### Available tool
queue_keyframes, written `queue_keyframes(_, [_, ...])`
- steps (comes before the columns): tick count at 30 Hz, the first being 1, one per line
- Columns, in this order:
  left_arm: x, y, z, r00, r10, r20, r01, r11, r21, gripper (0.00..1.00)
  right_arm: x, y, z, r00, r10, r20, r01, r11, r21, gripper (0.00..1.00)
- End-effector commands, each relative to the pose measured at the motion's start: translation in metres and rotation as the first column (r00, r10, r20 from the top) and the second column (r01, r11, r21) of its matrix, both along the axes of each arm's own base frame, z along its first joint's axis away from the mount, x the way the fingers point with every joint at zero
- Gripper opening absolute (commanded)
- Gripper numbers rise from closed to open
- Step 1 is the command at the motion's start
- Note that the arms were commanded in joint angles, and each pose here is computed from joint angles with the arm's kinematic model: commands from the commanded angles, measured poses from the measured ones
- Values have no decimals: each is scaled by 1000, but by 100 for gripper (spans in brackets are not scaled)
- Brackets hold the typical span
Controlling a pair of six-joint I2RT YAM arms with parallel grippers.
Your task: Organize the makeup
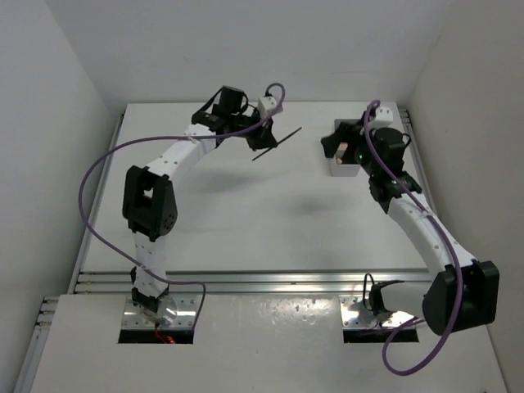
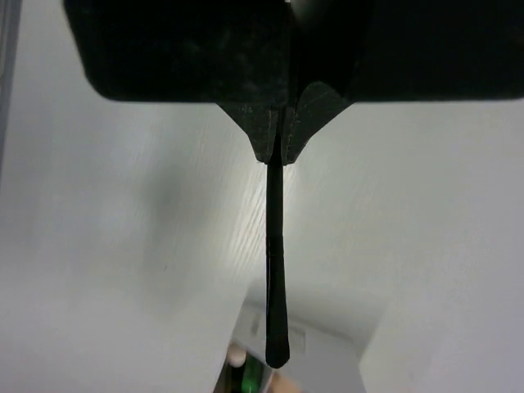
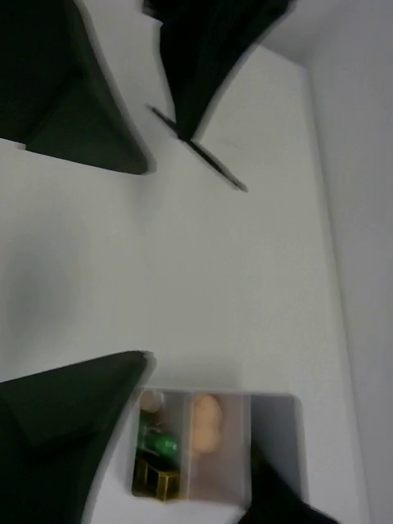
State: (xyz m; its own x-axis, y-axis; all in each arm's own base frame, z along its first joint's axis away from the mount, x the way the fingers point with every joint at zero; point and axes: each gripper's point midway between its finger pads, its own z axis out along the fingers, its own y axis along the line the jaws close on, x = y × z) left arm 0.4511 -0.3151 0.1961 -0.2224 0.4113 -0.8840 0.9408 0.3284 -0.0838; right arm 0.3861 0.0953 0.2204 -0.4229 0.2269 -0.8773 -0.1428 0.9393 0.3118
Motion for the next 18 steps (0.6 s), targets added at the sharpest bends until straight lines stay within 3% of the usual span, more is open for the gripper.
queue_keyframes(1, [-13,-18,53,998,57,-28,-61,983,-171,0,7,50,57,991,12,137,-43,974,224,86])
queue_keyframes(6, [-42,-32,44,989,63,-133,-86,981,-176,0,19,80,67,979,2,203,-60,957,283,81])
queue_keyframes(18, [-49,-40,67,990,68,-121,-94,970,-226,0,26,75,29,992,-90,89,60,952,300,71])
